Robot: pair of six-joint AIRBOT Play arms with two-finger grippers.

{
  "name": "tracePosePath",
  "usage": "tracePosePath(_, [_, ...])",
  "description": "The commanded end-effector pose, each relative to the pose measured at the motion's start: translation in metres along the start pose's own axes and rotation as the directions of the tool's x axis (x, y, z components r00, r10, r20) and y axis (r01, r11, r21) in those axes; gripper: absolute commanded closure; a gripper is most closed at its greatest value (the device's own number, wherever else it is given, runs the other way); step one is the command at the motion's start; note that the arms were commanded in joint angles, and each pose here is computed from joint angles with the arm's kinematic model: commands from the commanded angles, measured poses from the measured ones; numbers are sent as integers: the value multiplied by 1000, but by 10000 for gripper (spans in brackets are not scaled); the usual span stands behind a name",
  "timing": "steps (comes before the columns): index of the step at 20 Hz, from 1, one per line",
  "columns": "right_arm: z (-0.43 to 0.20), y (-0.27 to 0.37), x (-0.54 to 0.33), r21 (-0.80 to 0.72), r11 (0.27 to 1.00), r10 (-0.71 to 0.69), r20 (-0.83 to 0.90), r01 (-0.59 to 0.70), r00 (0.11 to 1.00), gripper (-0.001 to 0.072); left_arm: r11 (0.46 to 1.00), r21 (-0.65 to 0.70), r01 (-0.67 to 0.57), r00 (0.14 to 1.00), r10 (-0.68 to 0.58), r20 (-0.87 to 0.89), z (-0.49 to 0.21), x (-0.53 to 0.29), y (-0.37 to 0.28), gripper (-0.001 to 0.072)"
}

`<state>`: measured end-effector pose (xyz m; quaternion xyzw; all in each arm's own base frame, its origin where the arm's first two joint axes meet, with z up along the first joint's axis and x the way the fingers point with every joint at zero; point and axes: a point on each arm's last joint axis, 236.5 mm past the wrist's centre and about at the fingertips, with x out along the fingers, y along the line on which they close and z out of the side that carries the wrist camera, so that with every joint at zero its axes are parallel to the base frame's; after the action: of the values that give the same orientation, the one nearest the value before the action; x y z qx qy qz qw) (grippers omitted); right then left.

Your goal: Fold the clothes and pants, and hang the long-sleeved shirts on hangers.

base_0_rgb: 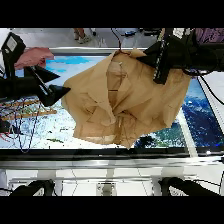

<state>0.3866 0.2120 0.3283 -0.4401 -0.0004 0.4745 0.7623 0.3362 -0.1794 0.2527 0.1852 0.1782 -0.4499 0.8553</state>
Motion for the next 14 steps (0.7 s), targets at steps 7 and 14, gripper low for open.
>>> tracePosePath(7, [5, 24, -1, -6, 995, 99, 20, -99, 995, 685, 972, -56, 227, 972, -222, 80, 9, 15, -34, 637])
tracePosePath(14, [0, 4, -1, -3, 1000, 16, 0, -16, 1000, 626, 970, -51, 239, 967, -234, 98, 17, 45, -40, 684])
